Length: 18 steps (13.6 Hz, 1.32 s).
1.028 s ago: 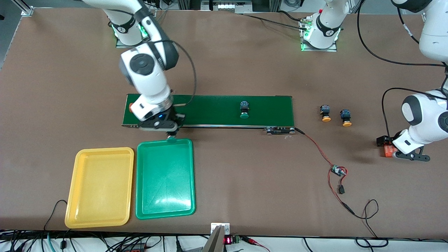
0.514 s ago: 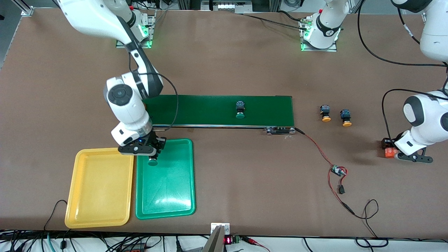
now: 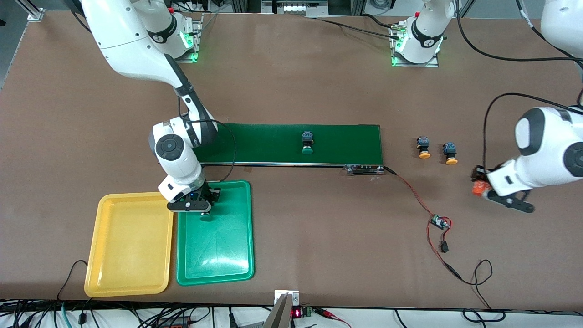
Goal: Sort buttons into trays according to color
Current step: 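Drop the green button into the green tray with the right gripper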
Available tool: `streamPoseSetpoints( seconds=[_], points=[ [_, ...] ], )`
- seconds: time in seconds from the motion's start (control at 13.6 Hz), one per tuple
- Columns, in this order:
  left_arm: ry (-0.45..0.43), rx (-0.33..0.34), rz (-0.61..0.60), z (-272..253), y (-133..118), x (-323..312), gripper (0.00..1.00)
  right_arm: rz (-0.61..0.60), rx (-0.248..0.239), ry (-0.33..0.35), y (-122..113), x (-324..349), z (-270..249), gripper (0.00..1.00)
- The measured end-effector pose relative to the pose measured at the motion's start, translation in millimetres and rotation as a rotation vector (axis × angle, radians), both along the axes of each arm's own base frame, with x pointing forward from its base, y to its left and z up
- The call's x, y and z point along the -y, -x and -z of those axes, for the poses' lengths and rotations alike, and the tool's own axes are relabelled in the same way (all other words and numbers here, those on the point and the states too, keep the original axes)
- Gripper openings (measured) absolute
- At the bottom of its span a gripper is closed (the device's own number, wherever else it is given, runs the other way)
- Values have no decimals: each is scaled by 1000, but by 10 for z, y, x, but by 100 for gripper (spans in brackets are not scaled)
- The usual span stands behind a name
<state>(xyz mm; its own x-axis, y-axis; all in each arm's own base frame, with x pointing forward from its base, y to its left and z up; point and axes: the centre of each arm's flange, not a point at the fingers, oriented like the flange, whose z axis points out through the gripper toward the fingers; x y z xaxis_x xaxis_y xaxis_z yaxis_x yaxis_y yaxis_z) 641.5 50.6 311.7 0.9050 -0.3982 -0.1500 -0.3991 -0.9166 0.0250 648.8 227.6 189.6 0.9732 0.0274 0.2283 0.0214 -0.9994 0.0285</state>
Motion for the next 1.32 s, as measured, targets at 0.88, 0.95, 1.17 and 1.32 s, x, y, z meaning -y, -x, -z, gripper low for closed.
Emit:
streamPoseSetpoints(
  seconds=[0.88,0.95,1.17,1.32],
  points=[
    [235,-62,881,-248,566,2529,50,-2,-19,17,24,-20,-557,100],
    [243,-77,913,-195,668,2660,50,-6,-24,17,97,-37,-660,100],
    [261,-60,1013,21,942,2992,50,-19,-59,21,435,-76,-878,100],
    [277,-15,1045,212,1088,3100,50,6,-108,26,696,-155,-976,100]
  ],
)
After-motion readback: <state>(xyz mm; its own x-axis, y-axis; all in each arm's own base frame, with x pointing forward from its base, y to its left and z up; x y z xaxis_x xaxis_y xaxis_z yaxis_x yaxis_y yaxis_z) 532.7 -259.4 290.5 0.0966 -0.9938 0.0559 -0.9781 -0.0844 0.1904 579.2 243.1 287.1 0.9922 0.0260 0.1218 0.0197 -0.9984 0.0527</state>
